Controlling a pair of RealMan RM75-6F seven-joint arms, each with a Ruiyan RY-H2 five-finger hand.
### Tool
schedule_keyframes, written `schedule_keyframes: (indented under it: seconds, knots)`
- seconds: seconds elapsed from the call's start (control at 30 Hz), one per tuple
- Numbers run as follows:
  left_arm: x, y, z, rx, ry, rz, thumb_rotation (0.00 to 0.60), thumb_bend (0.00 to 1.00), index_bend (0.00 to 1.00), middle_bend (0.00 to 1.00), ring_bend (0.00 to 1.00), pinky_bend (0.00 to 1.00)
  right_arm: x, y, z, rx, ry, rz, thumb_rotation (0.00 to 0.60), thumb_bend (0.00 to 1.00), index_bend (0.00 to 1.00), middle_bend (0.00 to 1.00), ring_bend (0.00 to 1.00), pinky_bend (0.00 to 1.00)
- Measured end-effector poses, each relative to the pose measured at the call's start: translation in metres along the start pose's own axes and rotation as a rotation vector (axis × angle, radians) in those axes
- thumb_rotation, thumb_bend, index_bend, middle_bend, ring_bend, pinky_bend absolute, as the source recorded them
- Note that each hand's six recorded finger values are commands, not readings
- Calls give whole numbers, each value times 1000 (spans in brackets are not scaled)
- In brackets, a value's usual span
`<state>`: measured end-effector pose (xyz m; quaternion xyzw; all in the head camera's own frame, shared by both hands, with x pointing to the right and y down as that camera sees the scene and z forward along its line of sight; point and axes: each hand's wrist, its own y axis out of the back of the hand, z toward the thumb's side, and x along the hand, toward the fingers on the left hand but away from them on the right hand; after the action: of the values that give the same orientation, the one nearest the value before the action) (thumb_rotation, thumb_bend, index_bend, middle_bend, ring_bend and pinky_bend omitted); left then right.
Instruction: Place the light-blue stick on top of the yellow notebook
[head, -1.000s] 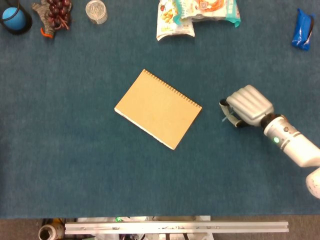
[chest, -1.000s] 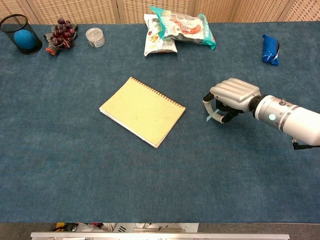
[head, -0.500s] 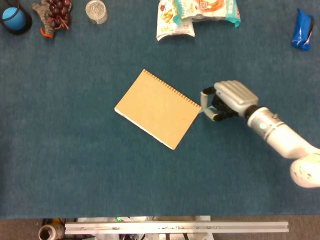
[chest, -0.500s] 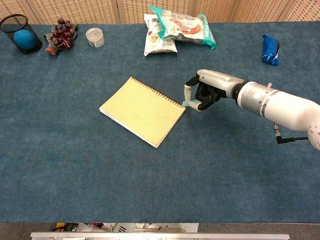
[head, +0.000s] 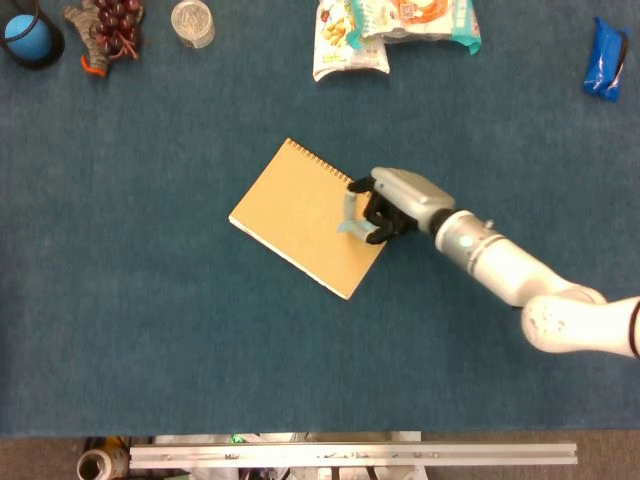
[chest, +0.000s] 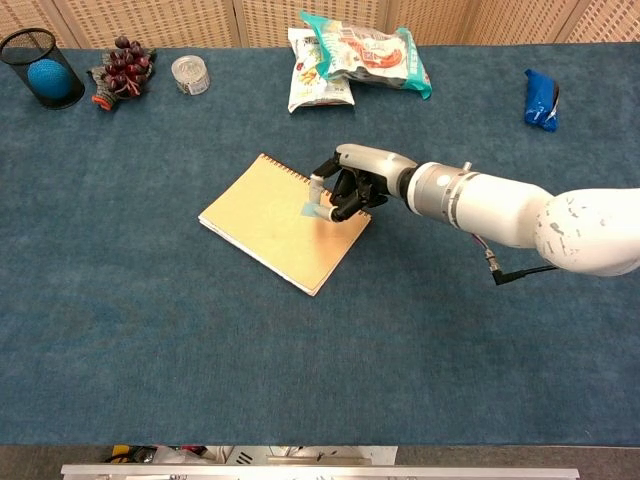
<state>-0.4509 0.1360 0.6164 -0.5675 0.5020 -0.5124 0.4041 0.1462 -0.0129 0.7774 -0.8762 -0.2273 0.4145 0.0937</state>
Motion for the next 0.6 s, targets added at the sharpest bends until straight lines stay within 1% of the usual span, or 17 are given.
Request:
schedule_keyframes:
  seconds: [0.1,0.17,0.37,0.6]
  knots:
    - [-1,1,-1,-2,1,1,600,274,143,177,172,166,-7,-7,7,-18,-2,9,600,391,608,1000,1000,1000]
    - [-1,1,-2,-2,1,0,600,274,143,177,172,165,-12,-11,10,-24,-6,11,600,364,603,1000,1000,1000]
    - [-1,1,-3,-3,-1,-2,600,274,143,177,172,166,-20,-21,14,-3,-24,16,600,337,587,1000,1000,1000]
    - [0,2,-4,-3,-7,-3,600,274,143,177,172,165,-24,-27,15,17,-37,15,600,298,546,1000,1000,1000]
